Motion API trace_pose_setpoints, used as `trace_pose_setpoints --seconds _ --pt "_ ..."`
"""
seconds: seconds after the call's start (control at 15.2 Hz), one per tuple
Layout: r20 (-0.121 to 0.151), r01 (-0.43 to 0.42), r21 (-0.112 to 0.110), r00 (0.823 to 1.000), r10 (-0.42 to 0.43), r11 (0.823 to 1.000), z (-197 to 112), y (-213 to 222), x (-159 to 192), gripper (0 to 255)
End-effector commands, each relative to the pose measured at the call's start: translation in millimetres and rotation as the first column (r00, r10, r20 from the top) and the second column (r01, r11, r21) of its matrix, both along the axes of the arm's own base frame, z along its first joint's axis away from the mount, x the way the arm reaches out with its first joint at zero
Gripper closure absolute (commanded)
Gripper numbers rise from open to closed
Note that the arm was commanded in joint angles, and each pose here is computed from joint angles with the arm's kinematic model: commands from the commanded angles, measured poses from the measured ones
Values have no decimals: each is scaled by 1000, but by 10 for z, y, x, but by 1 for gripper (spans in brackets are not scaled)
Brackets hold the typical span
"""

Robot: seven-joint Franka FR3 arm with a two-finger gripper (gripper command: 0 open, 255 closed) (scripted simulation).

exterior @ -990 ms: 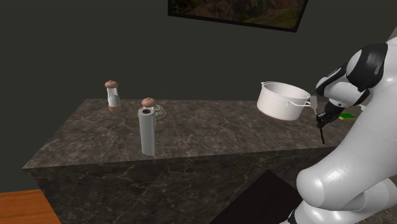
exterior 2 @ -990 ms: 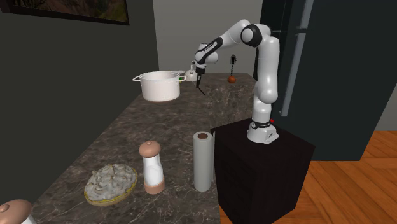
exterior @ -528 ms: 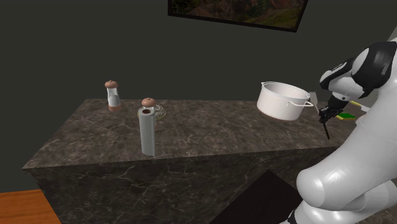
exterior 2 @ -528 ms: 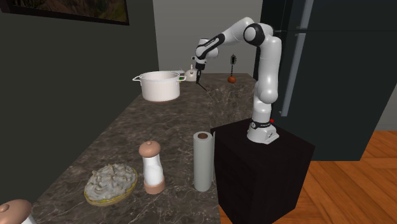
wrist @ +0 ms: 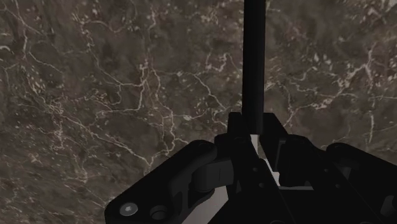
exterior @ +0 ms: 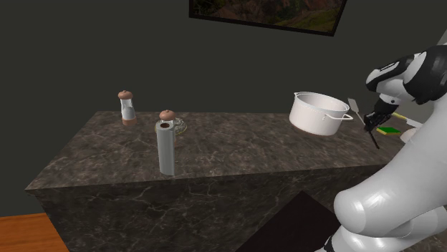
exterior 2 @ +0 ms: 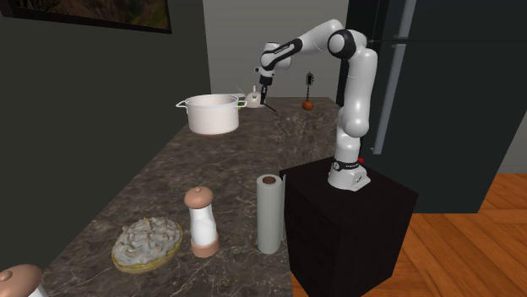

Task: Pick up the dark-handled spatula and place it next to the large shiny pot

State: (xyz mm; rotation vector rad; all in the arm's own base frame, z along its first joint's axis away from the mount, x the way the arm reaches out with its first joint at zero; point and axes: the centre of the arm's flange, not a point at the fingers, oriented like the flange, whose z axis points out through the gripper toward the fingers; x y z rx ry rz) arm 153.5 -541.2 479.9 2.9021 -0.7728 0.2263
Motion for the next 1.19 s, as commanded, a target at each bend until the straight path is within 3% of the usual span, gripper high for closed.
trace_pose_setpoints --seconds 0.0,1.12 --pt "0 0 0 1000 0 1000 98 -9 3 255" --pt "0 0 0 1000 0 1000 996 -9 3 255"
